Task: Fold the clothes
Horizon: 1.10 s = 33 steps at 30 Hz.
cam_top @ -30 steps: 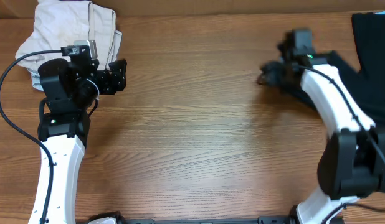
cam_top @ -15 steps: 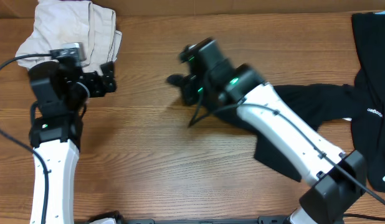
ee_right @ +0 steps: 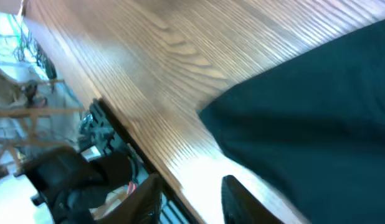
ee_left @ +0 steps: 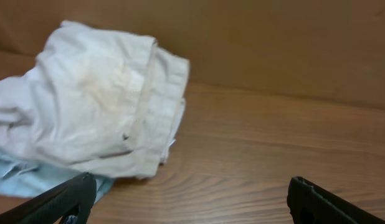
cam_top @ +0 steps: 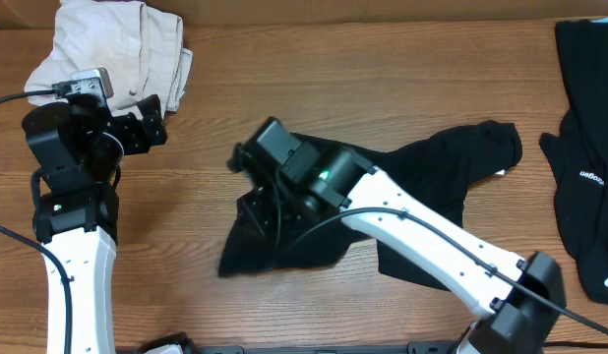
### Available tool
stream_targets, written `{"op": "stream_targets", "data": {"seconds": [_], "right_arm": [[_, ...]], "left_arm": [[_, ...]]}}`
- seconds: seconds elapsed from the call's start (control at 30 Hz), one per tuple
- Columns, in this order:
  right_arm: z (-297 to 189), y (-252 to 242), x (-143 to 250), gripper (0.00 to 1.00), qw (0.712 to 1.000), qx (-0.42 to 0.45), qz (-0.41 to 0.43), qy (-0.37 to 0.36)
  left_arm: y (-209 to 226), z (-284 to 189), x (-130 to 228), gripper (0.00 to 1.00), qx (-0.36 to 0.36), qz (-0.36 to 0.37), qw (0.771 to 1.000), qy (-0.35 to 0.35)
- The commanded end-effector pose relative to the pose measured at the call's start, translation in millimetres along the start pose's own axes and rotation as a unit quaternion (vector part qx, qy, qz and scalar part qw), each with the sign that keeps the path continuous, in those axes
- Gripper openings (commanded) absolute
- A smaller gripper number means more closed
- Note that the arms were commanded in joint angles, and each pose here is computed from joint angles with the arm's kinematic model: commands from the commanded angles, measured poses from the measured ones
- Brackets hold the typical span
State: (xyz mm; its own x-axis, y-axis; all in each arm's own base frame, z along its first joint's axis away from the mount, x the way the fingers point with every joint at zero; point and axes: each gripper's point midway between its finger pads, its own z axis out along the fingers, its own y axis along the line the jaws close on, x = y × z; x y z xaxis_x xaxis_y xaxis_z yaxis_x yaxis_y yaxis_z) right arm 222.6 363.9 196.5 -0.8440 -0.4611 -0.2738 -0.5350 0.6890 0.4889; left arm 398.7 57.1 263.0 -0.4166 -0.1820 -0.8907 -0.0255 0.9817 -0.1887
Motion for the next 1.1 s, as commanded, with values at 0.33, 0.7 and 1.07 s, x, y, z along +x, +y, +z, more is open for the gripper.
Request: {"op": "stream_targets", "data": {"seconds": [0.33, 0.7, 1.07], "right_arm": [[-145.1, -204.3, -30.8, 0.63, 0.930, 0.186, 0.267, -0.170], [-204.9, -309.1, 5.1, 0.79, 0.883, 0.238, 0.350, -0.201], [-186.4, -330.8, 22.7, 0.81, 0.877, 0.241, 0.373, -0.185]], "left_arm": [[-143.9, 33.9, 18.0, 0.96, 0.207, 0.107, 0.972, 0.027], [-211.2, 126.3, 114.4, 0.98, 0.268, 0.187, 0.933, 0.153], [-221.9, 162.3, 174.9, 0.98, 0.284, 0.224, 0.905, 0.224]]}}
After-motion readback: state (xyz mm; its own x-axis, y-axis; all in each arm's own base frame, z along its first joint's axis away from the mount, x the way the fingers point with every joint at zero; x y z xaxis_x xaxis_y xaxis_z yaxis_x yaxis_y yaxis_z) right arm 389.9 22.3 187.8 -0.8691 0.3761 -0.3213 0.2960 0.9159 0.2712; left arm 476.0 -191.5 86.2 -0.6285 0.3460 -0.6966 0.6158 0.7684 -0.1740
